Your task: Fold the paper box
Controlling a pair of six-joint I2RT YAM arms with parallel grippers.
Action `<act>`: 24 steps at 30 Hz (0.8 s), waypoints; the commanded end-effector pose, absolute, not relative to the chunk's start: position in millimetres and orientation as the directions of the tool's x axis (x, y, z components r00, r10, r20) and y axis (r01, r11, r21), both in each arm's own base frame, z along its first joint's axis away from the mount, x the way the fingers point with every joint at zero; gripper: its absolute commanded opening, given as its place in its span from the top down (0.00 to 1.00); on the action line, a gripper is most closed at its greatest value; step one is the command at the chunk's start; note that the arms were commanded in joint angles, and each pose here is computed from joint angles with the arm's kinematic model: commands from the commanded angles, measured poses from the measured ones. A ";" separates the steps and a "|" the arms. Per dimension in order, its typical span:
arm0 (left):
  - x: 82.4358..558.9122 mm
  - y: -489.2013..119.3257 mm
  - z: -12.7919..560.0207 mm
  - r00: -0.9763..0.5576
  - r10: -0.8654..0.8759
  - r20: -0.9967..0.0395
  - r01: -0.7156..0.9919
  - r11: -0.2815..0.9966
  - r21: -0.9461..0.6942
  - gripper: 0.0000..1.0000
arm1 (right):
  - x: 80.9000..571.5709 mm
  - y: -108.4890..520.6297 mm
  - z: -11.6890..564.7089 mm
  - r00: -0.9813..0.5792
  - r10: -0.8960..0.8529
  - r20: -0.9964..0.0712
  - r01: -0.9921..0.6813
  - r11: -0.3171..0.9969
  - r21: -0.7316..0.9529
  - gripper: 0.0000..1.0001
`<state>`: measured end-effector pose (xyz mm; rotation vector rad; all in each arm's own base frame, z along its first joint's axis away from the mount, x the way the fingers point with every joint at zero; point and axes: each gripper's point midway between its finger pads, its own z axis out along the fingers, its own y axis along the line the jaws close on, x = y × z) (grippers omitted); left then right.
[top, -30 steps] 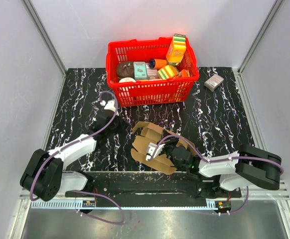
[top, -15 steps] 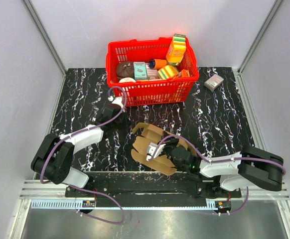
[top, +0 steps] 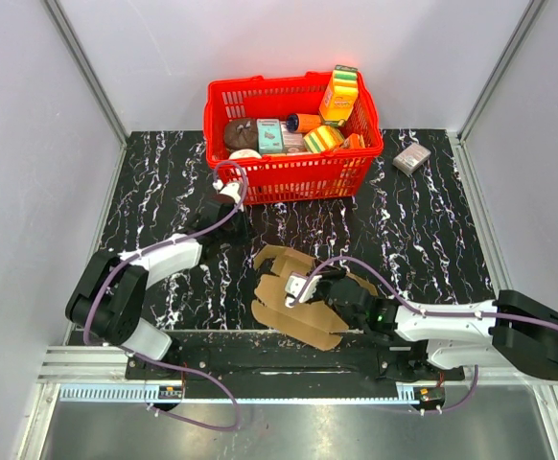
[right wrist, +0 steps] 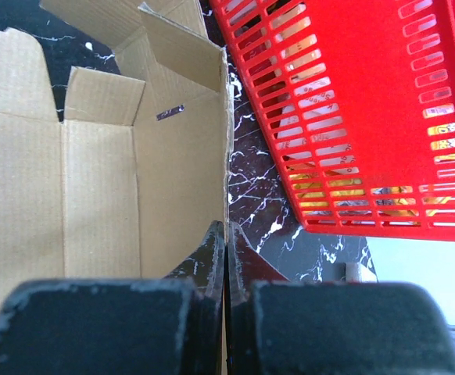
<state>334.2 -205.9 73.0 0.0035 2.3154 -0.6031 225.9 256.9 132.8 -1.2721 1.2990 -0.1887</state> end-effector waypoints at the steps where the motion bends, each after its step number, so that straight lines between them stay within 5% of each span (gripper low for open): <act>1: 350.6 -228.2 97.1 -0.694 -0.155 -0.703 0.283 0.839 -0.465 1.00 | 219.8 268.1 144.1 0.341 -0.665 -0.664 -0.564 0.420 -0.711 1.00; 24: 318.9 -241.7 71.6 -0.762 -0.068 -0.644 0.356 0.787 -0.504 1.00 | 232.4 262.5 123.3 0.275 -0.704 -0.655 -0.555 0.440 -0.706 1.00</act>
